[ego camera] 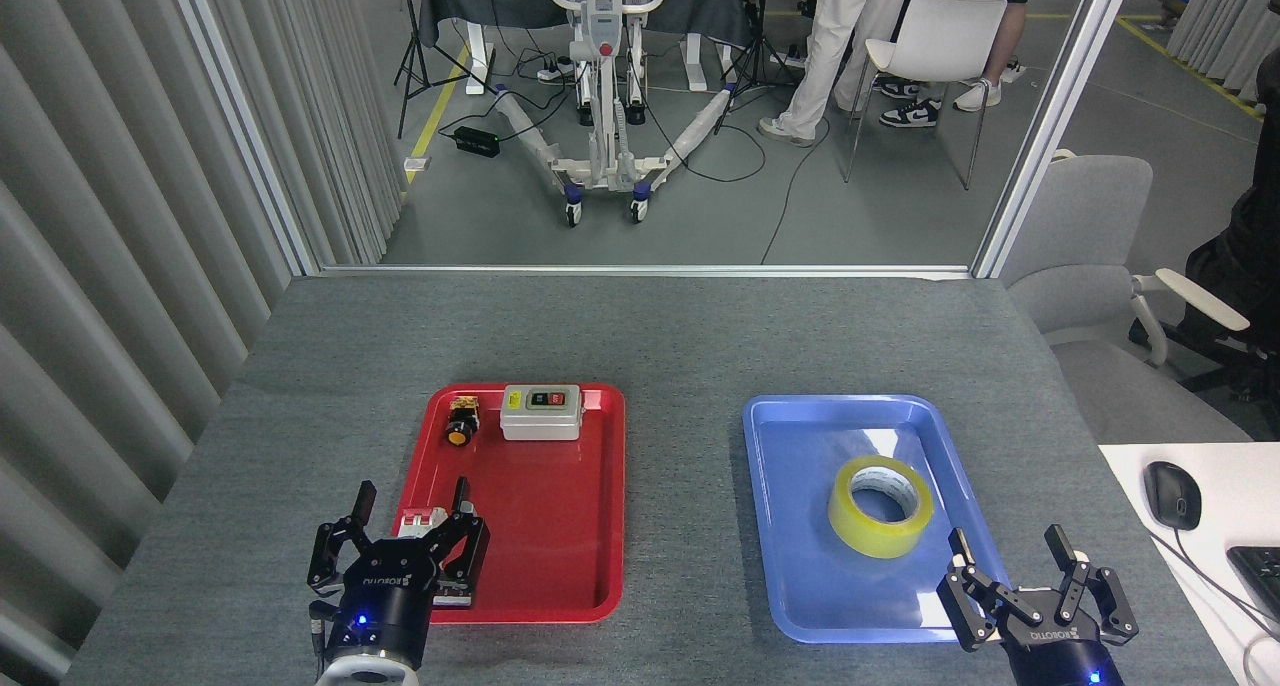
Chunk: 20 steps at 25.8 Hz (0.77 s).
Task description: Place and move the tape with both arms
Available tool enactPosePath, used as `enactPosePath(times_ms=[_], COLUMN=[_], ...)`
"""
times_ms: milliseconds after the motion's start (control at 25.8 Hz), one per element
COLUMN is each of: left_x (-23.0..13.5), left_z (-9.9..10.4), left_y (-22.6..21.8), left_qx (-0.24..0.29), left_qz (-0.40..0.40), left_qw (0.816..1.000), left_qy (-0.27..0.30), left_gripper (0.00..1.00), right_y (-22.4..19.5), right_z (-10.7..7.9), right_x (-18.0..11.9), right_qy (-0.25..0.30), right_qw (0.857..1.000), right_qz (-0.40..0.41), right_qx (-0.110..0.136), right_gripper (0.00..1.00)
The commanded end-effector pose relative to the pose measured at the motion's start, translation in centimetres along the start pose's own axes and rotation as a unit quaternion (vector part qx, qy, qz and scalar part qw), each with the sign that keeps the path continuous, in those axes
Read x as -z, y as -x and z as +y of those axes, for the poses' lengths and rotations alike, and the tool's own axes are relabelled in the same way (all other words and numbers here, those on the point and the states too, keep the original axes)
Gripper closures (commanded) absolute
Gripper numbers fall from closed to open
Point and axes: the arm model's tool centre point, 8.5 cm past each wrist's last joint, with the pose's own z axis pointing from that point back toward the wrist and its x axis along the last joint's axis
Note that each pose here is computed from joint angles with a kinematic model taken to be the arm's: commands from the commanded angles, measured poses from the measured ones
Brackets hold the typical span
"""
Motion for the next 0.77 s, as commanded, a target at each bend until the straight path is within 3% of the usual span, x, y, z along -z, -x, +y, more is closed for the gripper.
enactPosePath(times_ms=[0, 736], left_x=[-0.05, -0.24], left_z=[-0.01, -0.22], left_y=[0.01, 0.32], left_qx=[0.000, 0.000], left_qz=[0.000, 0.004], left_qw=[1.000, 1.000], left_qy=[0.000, -0.001], left_gripper=[0.00, 0.00], right_y=[-0.04, -0.26], right_z=[-0.28, -0.14], right_x=[0.46, 0.45], right_qy=[0.005, 0.004], right_qw=[1.000, 1.000], right_qz=[-0.003, -0.002], right_qx=[0.000, 0.004], right_gripper=[0.00, 0.00])
